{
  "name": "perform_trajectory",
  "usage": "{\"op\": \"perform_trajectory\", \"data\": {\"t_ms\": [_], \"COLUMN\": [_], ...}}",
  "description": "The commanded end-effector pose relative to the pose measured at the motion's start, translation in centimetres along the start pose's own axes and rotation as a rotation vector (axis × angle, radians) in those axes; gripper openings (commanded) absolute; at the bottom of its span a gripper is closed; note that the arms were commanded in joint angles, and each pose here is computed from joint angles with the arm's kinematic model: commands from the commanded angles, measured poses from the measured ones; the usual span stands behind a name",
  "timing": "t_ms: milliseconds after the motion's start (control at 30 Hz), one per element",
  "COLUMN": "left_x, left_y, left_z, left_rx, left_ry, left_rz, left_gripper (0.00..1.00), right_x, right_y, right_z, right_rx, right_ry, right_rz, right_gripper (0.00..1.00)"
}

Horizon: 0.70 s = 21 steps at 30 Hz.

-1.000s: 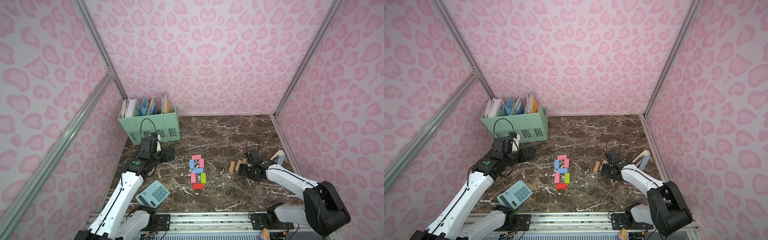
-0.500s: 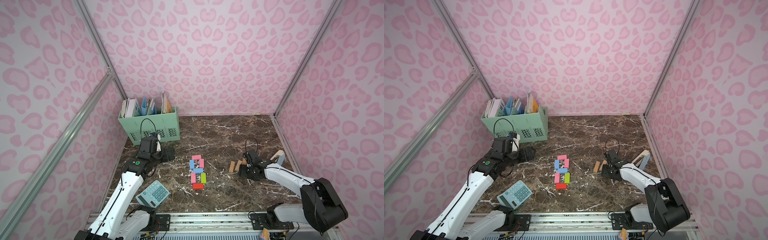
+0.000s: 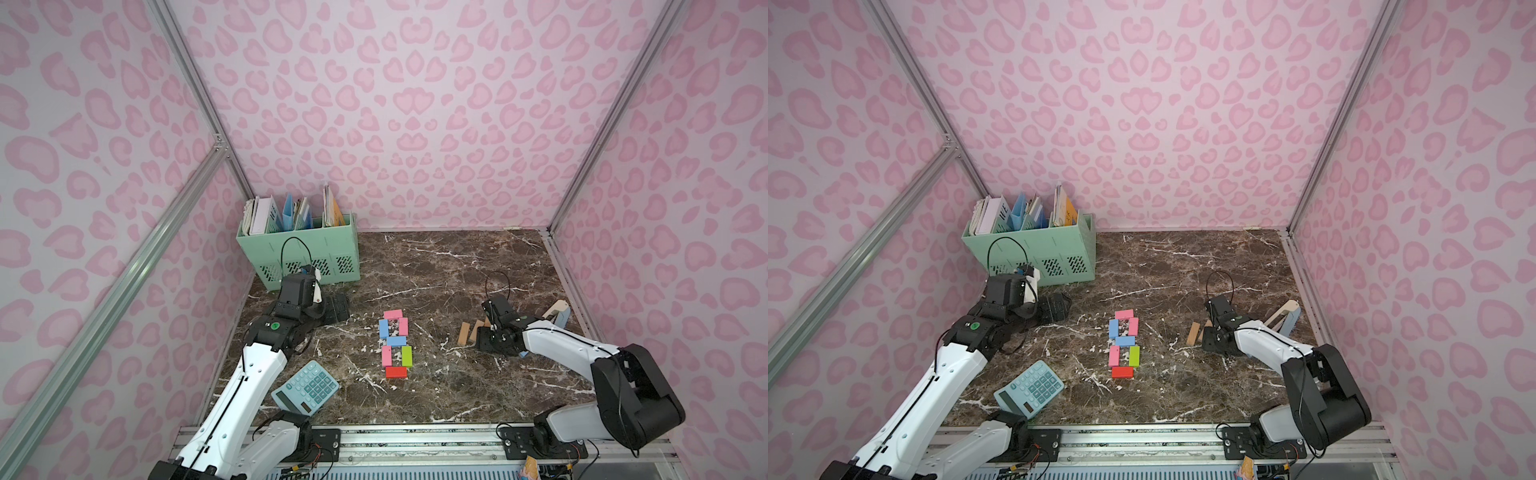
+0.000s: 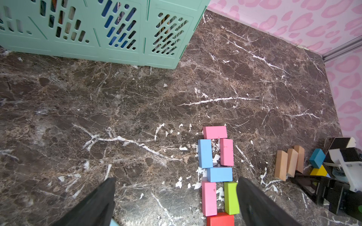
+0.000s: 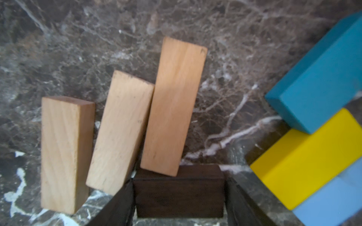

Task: Assemble the number 8 with building blocks
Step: Pick up the building block from the center of the board.

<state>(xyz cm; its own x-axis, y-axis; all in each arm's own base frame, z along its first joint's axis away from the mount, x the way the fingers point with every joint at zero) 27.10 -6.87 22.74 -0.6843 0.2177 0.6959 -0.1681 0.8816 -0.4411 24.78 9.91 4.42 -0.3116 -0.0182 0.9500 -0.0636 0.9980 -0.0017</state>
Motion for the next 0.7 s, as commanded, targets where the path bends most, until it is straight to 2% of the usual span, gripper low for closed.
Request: {"op": "perform_trajectory", "data": {"t_ms": [0, 167, 333, 667], "left_x": [-0.1, -0.1, -0.3, -0.3], "left_y": [-0.1, 0.0, 0.2, 0.1], "left_z": [-0.2, -0.2, 0.0, -0.2], "left_rx": [-0.011, -0.013, -0.012, -0.015], "left_ry": [-0.005, -0.006, 0.001, -0.013], "left_rz": [0.003, -0.004, -0.013, -0.006], "left_gripper": [0.99, 0.98, 0.98, 0.98], "right_x": [-0.5, -1.1, -1.0, 3.9], "right_y": [0.4, 0.7, 0.3, 1.4], "right_z": [1.4, 1.7, 1.9, -1.7], "right_rx": [0.039, 0.059, 0.044, 0.014], "right_ry": [0.072, 0.101, 0.105, -0.039], "right_rz": [0.003, 0.018, 0.050, 0.002], "right_gripper": [0.72, 0.71, 0.59, 0.51]}}
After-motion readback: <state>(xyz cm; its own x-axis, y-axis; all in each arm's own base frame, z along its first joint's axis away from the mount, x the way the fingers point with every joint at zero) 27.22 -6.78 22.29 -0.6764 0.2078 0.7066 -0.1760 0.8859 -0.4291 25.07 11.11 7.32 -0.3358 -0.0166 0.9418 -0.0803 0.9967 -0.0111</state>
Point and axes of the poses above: each gripper's point midway between its finger pads, its own x axis back along the fingers, its own y axis along the line the jaws close on, z = x × y, the point moved 3 cm from there along x, back along the fingers, and after that the axes turned 9 degrees about x, right-handed, at the moved point
